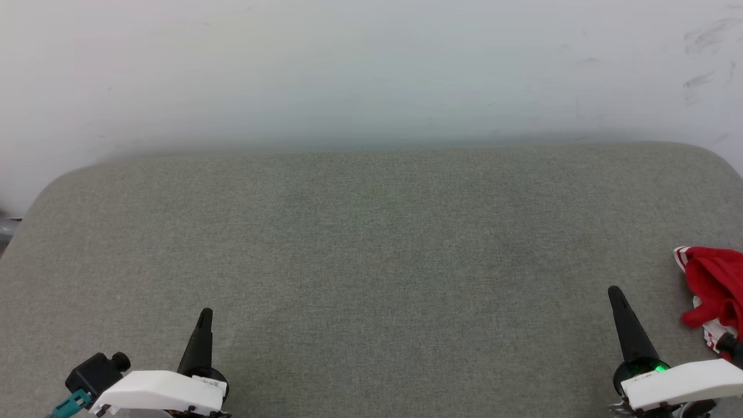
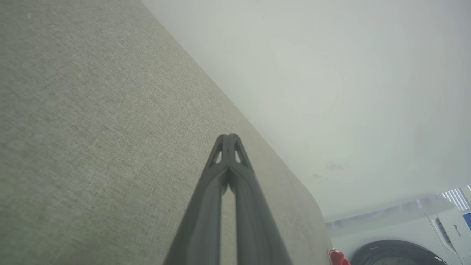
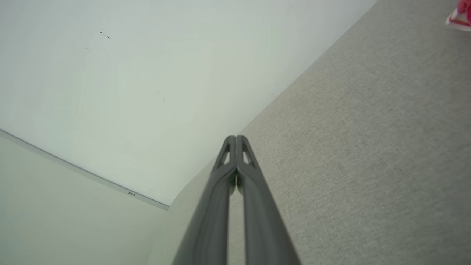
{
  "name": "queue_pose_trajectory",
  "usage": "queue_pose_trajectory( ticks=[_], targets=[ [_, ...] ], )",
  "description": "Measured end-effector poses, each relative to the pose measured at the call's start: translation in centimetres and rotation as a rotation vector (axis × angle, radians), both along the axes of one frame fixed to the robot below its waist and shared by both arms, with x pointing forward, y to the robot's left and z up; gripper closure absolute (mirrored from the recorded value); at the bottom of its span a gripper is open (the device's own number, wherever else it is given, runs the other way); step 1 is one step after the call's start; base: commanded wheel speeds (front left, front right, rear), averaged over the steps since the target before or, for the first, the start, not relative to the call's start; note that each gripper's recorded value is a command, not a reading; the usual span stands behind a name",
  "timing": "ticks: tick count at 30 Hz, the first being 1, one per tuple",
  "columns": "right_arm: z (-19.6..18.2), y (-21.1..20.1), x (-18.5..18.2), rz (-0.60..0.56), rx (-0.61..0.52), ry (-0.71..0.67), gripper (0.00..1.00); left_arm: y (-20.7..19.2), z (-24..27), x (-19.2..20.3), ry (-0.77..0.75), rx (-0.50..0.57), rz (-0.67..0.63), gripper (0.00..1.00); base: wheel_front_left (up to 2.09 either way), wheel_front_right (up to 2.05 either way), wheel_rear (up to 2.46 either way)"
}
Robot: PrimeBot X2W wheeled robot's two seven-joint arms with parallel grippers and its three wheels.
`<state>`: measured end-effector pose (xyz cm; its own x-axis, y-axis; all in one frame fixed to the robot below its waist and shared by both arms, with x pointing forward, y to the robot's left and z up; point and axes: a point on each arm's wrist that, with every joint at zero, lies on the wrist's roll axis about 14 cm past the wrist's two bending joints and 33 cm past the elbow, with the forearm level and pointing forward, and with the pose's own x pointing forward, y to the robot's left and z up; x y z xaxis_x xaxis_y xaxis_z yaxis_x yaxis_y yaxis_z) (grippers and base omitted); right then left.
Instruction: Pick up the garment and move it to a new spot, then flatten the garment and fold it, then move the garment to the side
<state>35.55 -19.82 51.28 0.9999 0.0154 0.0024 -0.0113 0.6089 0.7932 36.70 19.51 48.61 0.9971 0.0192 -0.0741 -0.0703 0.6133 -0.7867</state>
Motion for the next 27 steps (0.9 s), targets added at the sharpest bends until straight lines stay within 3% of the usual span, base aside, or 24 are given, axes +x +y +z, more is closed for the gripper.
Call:
queue_pose_trajectory(
  ticks=[27],
  targets=[
    [-0.5, -0.1, 1.4, -0.006, 0.308, 0.014, 1.00, 0.2, 0.5, 1.0, -0.013, -0.314, 0.012, 1.00, 0.00, 0.00, 0.00]
  ],
)
